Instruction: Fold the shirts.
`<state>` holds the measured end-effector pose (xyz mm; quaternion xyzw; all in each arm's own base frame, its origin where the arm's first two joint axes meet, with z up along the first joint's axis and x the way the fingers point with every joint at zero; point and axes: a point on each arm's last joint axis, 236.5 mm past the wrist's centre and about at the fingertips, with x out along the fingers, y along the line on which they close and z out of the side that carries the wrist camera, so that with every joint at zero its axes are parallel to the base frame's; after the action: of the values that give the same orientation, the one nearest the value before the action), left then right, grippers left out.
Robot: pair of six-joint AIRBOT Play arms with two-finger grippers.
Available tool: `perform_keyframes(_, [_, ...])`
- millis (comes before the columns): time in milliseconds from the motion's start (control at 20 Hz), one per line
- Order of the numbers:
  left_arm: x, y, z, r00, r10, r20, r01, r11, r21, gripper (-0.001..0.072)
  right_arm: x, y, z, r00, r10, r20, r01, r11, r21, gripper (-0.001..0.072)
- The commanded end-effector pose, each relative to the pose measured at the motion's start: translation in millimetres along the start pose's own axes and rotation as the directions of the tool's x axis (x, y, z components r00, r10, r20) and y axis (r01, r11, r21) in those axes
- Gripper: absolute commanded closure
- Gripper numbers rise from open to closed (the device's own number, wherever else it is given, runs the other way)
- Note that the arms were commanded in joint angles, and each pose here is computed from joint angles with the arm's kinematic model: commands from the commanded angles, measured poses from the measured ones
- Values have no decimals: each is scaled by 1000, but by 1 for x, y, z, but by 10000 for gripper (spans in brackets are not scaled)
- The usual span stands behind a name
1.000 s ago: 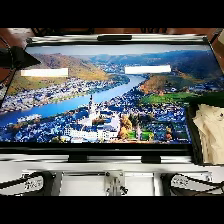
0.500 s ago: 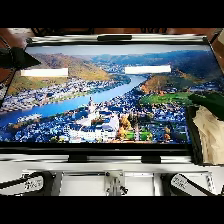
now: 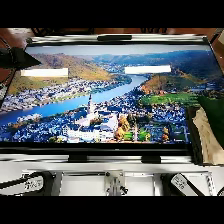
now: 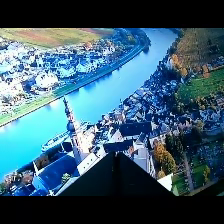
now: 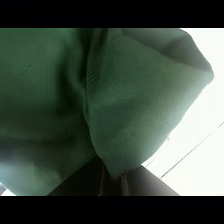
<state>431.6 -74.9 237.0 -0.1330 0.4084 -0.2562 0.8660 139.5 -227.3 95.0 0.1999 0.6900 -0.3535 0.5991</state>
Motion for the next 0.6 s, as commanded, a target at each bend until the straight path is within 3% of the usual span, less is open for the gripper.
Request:
perform_keyframes(0, [0,0,0,1000,0,0,0,1000,0,677,18,-2,-16,997,-16,-75,15,1000,-10,651])
perform_keyframes(200, [0,0,0,1000,0,0,0,1000,0,677,23,-4,-13,997,-31,-67,31,1000,4,651])
perform_keyframes(250, [0,0,0,1000,0,0,0,1000,0,677,23,-3,-12,998,-29,-62,29,1000,5,619])
perform_keyframes(300, [0,0,0,1000,0,0,0,1000,0,677,23,-3,-11,998,-26,-59,26,1000,-1,291])
perform_keyframes(350, [0,0,0,1000,0,0,0,1000,0,677,23,-3,-13,998,-28,-63,27,999,-17,59])
perform_keyframes(550, [1,3,-1,1000,9,-4,-9,1000,1,678,8,-23,-13,994,-98,-56,100,994,34,56])
